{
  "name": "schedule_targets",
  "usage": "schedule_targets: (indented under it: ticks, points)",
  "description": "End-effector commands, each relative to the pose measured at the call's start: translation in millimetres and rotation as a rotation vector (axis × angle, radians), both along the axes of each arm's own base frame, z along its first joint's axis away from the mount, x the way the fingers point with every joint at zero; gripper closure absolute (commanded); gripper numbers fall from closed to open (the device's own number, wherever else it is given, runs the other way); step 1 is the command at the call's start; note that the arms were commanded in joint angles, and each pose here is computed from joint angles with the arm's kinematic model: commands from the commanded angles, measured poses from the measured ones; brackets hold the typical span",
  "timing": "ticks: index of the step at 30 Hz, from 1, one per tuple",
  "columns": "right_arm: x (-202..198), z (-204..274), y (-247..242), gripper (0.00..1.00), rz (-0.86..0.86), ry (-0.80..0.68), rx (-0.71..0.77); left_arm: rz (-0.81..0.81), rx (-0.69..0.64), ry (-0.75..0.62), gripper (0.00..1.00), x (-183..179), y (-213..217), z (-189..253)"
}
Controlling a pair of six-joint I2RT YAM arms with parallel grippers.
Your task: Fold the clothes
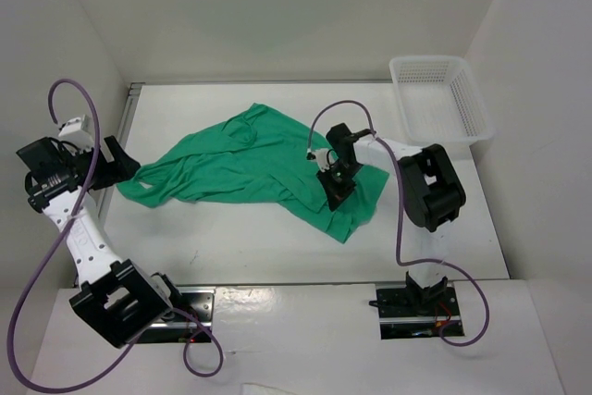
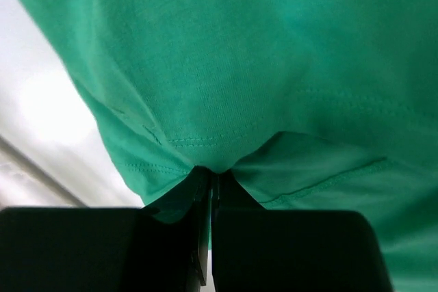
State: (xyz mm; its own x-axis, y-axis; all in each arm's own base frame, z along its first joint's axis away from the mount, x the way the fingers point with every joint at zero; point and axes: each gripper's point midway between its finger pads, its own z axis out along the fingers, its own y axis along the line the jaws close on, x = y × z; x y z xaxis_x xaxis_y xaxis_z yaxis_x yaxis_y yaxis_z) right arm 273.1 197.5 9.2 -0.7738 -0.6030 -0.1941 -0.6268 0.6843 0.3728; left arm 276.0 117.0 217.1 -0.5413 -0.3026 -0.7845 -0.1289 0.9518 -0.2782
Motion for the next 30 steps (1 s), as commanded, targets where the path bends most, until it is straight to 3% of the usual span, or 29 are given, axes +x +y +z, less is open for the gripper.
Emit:
schedule_targets:
  ticks: [1, 10, 15, 17, 19, 20, 23, 26, 30]
  points:
    - [24.1, -19.0, -56.9, 0.98, 0.035, -0.183, -0.304, 0.006, 0.030, -0.033, 0.10, 1.5, 0.0, 7.5]
    - [113.2, 33.3, -120.0, 0.98, 0.053, -0.533, -0.542, -0.008, 0.034, -0.030, 0.10, 3.5, -4.5, 7.0]
    - [148.2, 58.8, -139.0, 0.97, 0.023, -0.626, -0.584, -0.018, 0.040, -0.037, 0.10, 3.8, -7.7, 9.4]
    - [150.4, 66.2, -138.3, 0.88, 0.018, -0.639, -0.581, -0.018, 0.040, -0.037, 0.10, 3.8, -7.7, 9.4]
    - [144.7, 75.9, -133.2, 0.68, 0.016, -0.633, -0.541, -0.018, 0.040, -0.037, 0.10, 3.8, -7.7, 9.4]
    - [144.2, 91.4, -124.7, 0.53, 0.000, -0.666, -0.481, -0.018, 0.040, -0.037, 0.10, 3.8, -7.7, 9.4]
    - [132.7, 120.6, -109.4, 0.46, 0.002, -0.723, -0.405, -0.027, 0.040, -0.037, 0.10, 4.8, -10.3, 9.4]
    - [128.3, 136.9, -100.6, 0.46, 0.000, -0.770, -0.380, -0.036, 0.040, -0.037, 0.10, 5.7, -12.9, 9.4]
    - [118.2, 132.7, -84.8, 0.47, -0.020, -0.705, -0.286, -0.029, 0.038, -0.026, 0.10, 6.2, -10.8, 6.4]
